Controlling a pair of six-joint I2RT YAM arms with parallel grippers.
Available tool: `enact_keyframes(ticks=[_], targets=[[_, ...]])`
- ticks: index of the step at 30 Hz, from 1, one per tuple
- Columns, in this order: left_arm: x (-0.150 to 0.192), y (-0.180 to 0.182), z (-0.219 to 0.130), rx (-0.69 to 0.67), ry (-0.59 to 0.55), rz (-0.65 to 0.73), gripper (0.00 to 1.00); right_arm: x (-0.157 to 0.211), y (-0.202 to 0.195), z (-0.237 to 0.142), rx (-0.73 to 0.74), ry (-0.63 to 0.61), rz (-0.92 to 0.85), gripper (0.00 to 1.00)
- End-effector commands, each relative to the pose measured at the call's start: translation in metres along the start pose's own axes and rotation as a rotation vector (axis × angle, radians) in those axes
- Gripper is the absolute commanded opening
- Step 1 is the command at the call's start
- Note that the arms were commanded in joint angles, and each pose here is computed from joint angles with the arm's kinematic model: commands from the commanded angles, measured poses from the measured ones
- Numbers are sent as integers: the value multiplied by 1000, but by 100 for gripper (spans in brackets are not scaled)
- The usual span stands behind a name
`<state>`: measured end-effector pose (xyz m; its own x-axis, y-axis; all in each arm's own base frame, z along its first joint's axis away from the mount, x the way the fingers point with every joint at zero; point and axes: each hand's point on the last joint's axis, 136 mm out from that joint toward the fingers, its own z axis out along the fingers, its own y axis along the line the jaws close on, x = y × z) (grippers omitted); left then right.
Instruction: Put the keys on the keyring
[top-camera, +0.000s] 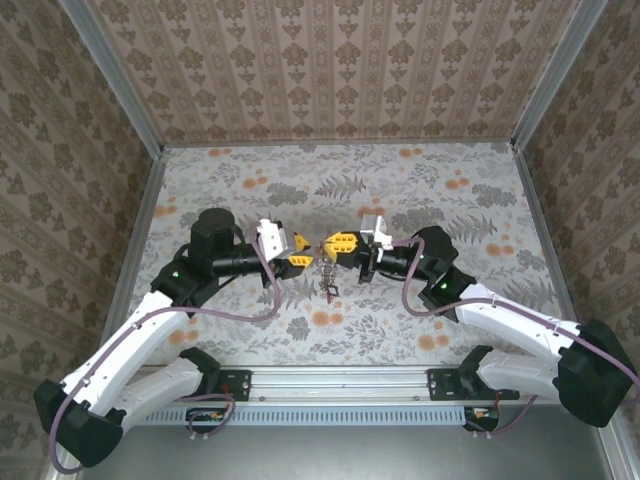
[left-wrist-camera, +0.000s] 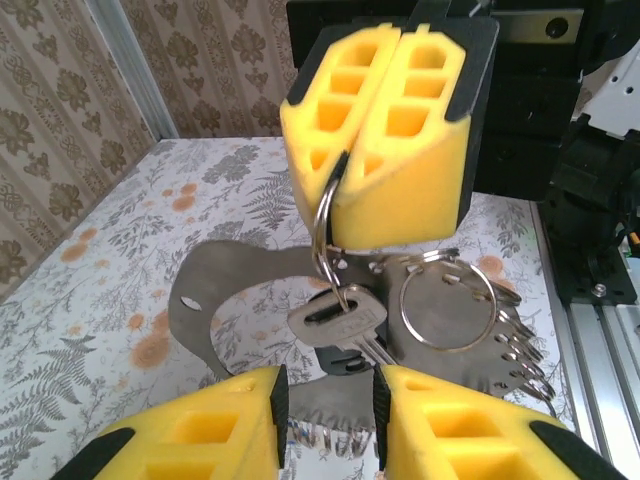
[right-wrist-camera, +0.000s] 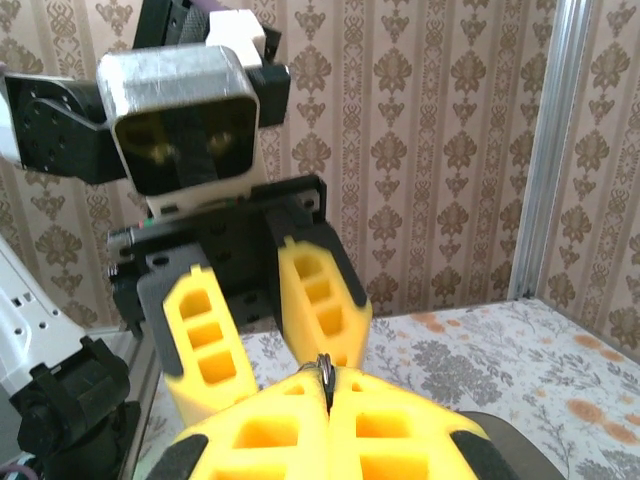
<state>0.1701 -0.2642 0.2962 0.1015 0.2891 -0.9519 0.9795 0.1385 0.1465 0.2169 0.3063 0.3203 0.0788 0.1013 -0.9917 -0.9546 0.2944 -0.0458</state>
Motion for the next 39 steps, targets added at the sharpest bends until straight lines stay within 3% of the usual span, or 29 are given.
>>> enact_keyframes(ticks=[1,10,14,16,24,28,35,39], targets=[[-12,-2,-1,34,-25,-17,30,-15,11,-1,-39,-28,-48,0],[-19,3,8,52,-71,-76,28,-15,11,4,-35,-14,-64,0],[-18,5,10,44,-70,-75,17,-14,10,5,-29,-23,-67,0],[-18,7,10,34,-69,-72,17,-14,10,7,-26,-24,-67,0],[-16,-2,2,38,-74,-34,36,-15,6,8,-5,-24,-68,0],[-14,-12,-1,65,-86,-10,39,-14,4,9,3,-23,-66,0],[-7,-9,3,61,-48,-22,19,-14,8,14,-31,-23,-55,0],[0,-7,5,60,-22,-21,22,-17,8,16,-40,-31,-50,0]])
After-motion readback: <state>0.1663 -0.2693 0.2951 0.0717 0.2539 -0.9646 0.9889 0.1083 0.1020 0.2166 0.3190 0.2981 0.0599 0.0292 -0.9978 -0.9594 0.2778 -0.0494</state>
